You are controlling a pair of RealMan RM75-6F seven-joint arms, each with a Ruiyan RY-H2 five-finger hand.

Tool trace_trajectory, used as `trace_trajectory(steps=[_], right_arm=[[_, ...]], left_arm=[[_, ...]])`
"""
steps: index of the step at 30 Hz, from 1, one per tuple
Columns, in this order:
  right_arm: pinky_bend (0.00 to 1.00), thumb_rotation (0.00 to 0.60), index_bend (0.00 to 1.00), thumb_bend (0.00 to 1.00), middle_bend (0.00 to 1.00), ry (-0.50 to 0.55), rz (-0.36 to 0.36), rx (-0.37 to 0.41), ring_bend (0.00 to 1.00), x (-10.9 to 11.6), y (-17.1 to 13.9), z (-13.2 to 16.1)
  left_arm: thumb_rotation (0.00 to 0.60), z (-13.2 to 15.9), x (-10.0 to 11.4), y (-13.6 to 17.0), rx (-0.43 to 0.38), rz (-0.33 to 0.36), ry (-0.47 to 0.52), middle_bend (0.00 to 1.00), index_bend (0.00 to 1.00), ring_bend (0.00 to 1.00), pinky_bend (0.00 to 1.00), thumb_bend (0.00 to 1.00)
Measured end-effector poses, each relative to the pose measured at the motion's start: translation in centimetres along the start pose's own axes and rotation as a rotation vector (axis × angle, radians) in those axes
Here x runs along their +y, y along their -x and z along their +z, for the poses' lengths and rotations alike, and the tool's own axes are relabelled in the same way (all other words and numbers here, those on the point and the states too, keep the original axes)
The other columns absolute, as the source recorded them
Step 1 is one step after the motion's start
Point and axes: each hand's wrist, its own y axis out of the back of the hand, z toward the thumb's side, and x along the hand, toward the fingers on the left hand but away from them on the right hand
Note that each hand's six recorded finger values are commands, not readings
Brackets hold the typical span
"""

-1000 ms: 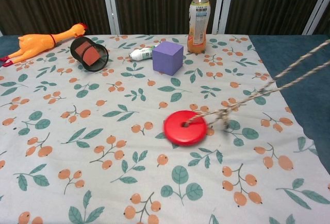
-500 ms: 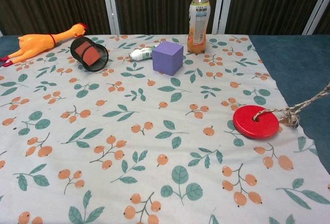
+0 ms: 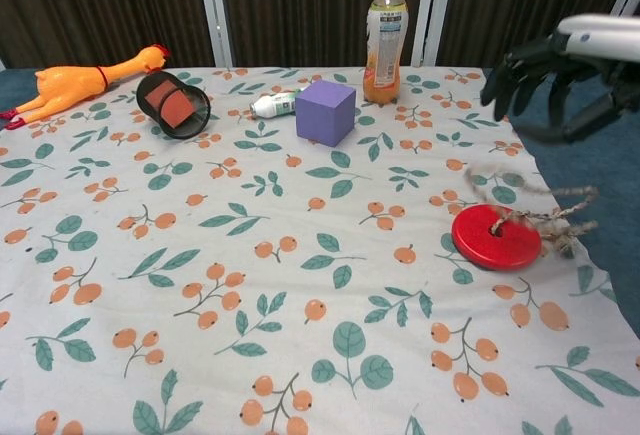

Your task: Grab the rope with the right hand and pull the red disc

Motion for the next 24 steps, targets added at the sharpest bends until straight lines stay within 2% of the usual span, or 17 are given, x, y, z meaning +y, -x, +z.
trace_trajectory(steps=[3,5,8,11,12,16,21,24], right_arm=[[0.00,0.600,0.00,0.00,0.00,-0.085,0.075,-0.010,0.00,-1.4,0.0,0.0],[0.00,0.600,0.00,0.00,0.00,-0.143,0.074,-0.016,0.00,-1.4,-0.1,0.1],[0.00,0.600,0.00,0.00,0.00,-0.201,0.010,-0.037,0.00,-0.1,-0.7,0.0],[0.00,0.600,0.00,0.00,0.00,-0.230,-0.089,-0.080,0.00,1.6,-2.2,-1.0],[0.00,0.600,0.00,0.00,0.00,-0.254,-0.141,-0.110,0.00,2.3,-3.4,-1.9],[0.00,0.600,0.00,0.00,0.00,-0.327,-0.256,-0.208,0.00,3.5,-7.2,-4.9],[0.00,0.600,0.00,0.00,0.00,-0.445,-0.364,-0.341,0.00,3.3,-13.2,-9.3],[0.00,0.600,0.00,0.00,0.00,-0.470,-0.375,-0.410,0.00,1.9,-16.6,-11.2]], left_arm=[[0.600,-0.3,-0.1,0.0,0.007,-0.003,0.000,0.06,0.00,0.02,0.13,0.46],[0.600,-0.4,-0.1,0.0,0.009,-0.001,0.004,0.06,0.00,0.02,0.13,0.46],[0.600,-0.3,0.1,-0.1,0.004,0.008,0.008,0.06,0.00,0.02,0.13,0.46],[0.600,-0.1,0.2,0.0,-0.001,0.008,0.013,0.06,0.00,0.02,0.13,0.46],[0.600,-0.1,0.2,0.0,-0.002,0.007,0.015,0.06,0.00,0.02,0.13,0.46],[0.600,-0.2,0.8,0.0,-0.004,0.014,0.021,0.06,0.00,0.02,0.13,0.46],[0.600,-0.4,0.6,0.3,0.004,0.002,0.033,0.06,0.00,0.02,0.13,0.46],[0.600,-0.3,0.3,0.4,0.001,-0.009,0.031,0.06,0.00,0.02,0.13,0.46]])
